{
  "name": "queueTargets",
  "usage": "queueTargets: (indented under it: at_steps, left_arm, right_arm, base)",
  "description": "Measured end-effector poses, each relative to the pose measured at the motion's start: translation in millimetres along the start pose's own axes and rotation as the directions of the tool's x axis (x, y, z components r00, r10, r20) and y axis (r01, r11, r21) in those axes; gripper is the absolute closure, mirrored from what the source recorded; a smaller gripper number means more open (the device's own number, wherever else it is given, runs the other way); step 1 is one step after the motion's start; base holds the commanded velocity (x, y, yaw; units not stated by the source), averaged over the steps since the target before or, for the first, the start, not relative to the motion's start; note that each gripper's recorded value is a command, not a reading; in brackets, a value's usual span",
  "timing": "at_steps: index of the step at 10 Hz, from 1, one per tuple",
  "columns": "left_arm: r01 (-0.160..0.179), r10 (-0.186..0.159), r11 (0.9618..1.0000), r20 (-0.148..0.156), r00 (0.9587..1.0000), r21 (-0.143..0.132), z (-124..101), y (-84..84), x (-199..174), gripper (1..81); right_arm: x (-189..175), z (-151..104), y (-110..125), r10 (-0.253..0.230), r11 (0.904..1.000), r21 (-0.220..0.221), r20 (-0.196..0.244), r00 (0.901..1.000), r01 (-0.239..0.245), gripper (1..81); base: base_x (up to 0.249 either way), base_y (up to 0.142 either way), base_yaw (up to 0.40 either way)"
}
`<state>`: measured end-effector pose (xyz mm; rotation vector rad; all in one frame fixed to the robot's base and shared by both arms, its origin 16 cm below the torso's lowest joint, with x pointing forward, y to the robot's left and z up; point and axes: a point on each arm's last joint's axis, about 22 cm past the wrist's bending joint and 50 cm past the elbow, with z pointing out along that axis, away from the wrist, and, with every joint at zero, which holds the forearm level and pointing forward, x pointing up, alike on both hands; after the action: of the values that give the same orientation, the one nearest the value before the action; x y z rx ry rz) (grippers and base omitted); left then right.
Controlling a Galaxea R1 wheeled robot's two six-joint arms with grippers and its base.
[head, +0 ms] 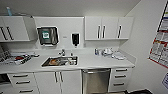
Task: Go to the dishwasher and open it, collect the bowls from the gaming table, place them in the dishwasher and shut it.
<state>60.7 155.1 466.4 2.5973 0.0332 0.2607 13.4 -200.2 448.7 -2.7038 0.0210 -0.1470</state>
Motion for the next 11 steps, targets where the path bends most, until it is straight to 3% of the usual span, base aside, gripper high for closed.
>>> queueTargets:
  at_steps: [4, 11]
  left_arm:
    - [0.0, 0.0, 1.0, 0.0, 1.0, 0.002, -0.5, -1.1, -0.3, 1.0]
    - [-0.001, 0.001, 1.0, -0.004, 1.0, 0.0, 0.0, 0.0, 1.6, 1.0]
  right_arm:
    - [0.1, 0.0, 0.0, 0.0, 1.0, 0.0, 0.0, 1.0, 0.0, 1.0]
    - [2.3, 0.2, 3.1, -0.002, 1.0, -0.008, -0.006, 1.0, 0.002, 1.0]
  base:
    - [0.095, 0.071, 0.0]
    - [0.11, 0.0, 0.0]
